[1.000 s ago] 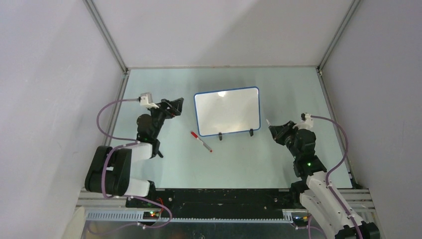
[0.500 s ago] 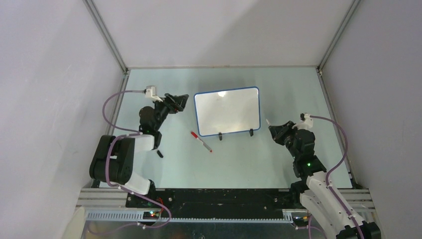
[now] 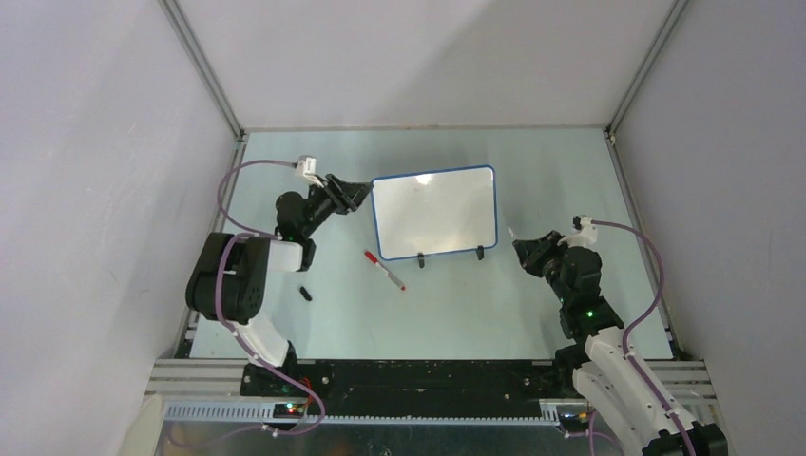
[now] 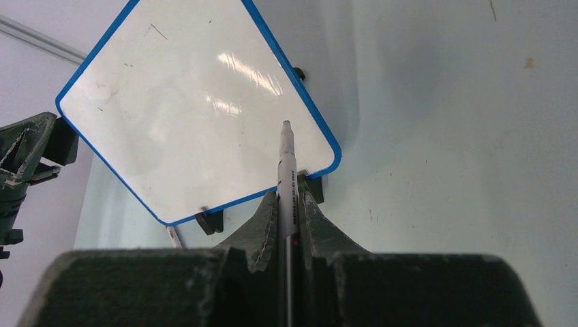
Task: Write a sentence on the whiteboard
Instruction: Hold the whiteboard on the whiteboard stand.
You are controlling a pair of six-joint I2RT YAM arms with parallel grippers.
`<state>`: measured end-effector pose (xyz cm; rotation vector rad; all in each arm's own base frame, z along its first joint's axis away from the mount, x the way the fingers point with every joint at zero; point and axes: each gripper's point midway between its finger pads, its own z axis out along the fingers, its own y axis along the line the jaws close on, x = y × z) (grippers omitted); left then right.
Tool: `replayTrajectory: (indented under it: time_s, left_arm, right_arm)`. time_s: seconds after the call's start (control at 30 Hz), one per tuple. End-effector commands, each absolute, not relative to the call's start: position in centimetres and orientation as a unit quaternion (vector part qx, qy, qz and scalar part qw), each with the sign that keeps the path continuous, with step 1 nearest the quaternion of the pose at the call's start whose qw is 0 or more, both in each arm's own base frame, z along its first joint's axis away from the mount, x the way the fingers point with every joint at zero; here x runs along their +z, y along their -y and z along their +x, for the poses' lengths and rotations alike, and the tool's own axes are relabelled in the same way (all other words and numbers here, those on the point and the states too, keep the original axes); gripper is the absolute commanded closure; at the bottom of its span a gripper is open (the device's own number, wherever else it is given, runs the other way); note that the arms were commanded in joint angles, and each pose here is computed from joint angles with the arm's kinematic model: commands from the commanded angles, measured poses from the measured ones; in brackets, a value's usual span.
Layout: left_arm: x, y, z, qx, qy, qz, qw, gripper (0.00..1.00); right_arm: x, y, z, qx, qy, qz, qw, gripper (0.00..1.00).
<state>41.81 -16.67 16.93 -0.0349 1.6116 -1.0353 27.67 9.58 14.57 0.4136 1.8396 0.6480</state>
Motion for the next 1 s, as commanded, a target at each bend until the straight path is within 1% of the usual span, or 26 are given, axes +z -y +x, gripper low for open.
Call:
replayTrajectory:
  time_s: [0.0,0.1,0.17,0.23,0.3,0.37,0.53,0.7,0.97]
  left_arm:
    - [18.9,18.2,41.5,-0.471,-0.665,0.021,0.58,0.41]
    - [19.0,18.7,41.5,-0.478,-0.664,0.03,0.574,0.41]
    - [18.9,19.1,41.7,-0.483,-0.666,0.034,0.568,0.46]
    - [18.7,19.5,41.7,-0.491,-0.668,0.042,0.557,0.6]
    - [18.5,19.8,41.8,-0.496,-0.67,0.045,0.55,0.66]
    - [18.5,19.7,41.8,-0.494,-0.67,0.044,0.552,0.69]
    - [18.6,19.6,41.7,-0.489,-0.671,0.045,0.556,0.69]
    - [18.5,19.7,41.8,-0.491,-0.67,0.046,0.555,0.64]
    - [19.0,20.3,41.9,-0.511,-0.661,0.059,0.546,0.66]
  right_arm:
    - [17.3,-9.5,28.4,0.274,-0.754,0.167,0.573,1.0]
    - [17.3,-9.5,28.4,0.276,-0.753,0.166,0.574,1.0]
    - [17.3,-9.5,28.4,0.275,-0.754,0.166,0.574,1.0]
    - [17.4,-9.5,28.4,0.274,-0.753,0.165,0.575,1.0]
    - [17.4,-9.5,28.4,0.274,-0.753,0.165,0.574,1.0]
    - [17.4,-9.5,28.4,0.273,-0.753,0.165,0.575,1.0]
    - [17.4,-9.6,28.4,0.274,-0.753,0.163,0.575,1.0]
    - [17.3,-9.5,28.4,0.272,-0.754,0.163,0.576,1.0]
    - [17.3,-9.6,28.4,0.273,-0.754,0.161,0.575,1.0]
